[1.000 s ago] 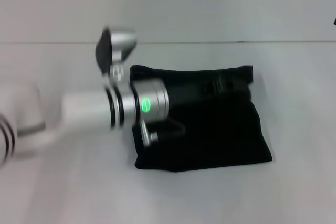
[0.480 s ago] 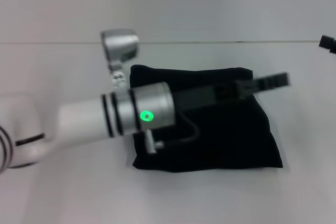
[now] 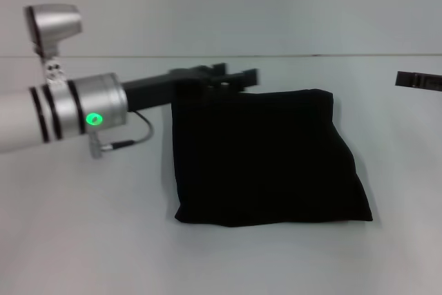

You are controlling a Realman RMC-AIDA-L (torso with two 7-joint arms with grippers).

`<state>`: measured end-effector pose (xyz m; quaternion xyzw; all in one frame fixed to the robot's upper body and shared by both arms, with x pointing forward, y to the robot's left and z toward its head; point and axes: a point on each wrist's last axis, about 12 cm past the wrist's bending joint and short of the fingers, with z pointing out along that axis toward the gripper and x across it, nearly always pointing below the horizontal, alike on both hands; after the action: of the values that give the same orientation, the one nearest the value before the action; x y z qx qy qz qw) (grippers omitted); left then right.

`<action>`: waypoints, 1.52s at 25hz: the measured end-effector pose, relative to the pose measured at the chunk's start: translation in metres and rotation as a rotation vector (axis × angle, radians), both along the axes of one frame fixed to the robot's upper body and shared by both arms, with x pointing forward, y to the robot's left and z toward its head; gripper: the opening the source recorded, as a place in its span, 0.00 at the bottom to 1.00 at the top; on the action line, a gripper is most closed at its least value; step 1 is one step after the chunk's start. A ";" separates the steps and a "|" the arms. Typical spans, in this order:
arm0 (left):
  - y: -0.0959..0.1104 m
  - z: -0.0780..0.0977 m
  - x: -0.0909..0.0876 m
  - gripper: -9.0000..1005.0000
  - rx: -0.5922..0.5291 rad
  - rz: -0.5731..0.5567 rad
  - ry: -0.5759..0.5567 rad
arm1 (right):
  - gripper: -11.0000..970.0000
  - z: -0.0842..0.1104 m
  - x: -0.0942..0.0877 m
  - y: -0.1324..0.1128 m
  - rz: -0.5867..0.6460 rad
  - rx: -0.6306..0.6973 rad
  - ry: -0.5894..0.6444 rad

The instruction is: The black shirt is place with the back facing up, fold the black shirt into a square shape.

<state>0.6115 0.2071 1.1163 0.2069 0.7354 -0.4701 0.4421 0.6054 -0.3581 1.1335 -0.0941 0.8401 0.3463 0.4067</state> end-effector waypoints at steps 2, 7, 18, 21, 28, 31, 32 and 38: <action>0.013 0.002 0.006 0.86 0.045 0.035 -0.013 | 0.95 -0.001 0.001 0.003 0.002 -0.001 -0.005; 0.033 0.012 0.014 0.94 0.147 0.059 -0.065 | 0.95 -0.001 0.002 0.017 0.074 -0.029 -0.114; 0.038 0.038 0.029 0.95 0.515 -0.050 -0.264 | 0.94 0.008 0.005 0.055 0.285 -0.152 -0.480; 0.027 0.038 0.028 0.95 0.555 -0.094 -0.291 | 0.94 0.013 0.009 0.056 0.310 -0.185 -0.474; 0.009 0.034 0.025 0.95 0.646 -0.179 -0.325 | 0.94 0.021 0.017 0.061 0.376 -0.285 -0.393; 0.006 0.035 0.024 0.95 0.652 -0.198 -0.321 | 0.94 0.019 0.022 0.067 0.388 -0.327 -0.363; 0.005 0.035 0.023 0.95 0.647 -0.204 -0.314 | 0.94 0.018 0.023 0.068 0.390 -0.336 -0.355; 0.005 0.036 0.015 0.95 0.621 -0.268 -0.273 | 0.94 0.008 0.028 0.086 0.408 -0.388 -0.328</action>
<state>0.6267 0.2118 1.1519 0.4867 0.7435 -0.2461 0.3870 0.6330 -0.2725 1.1418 -0.3906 0.7777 0.2344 0.4333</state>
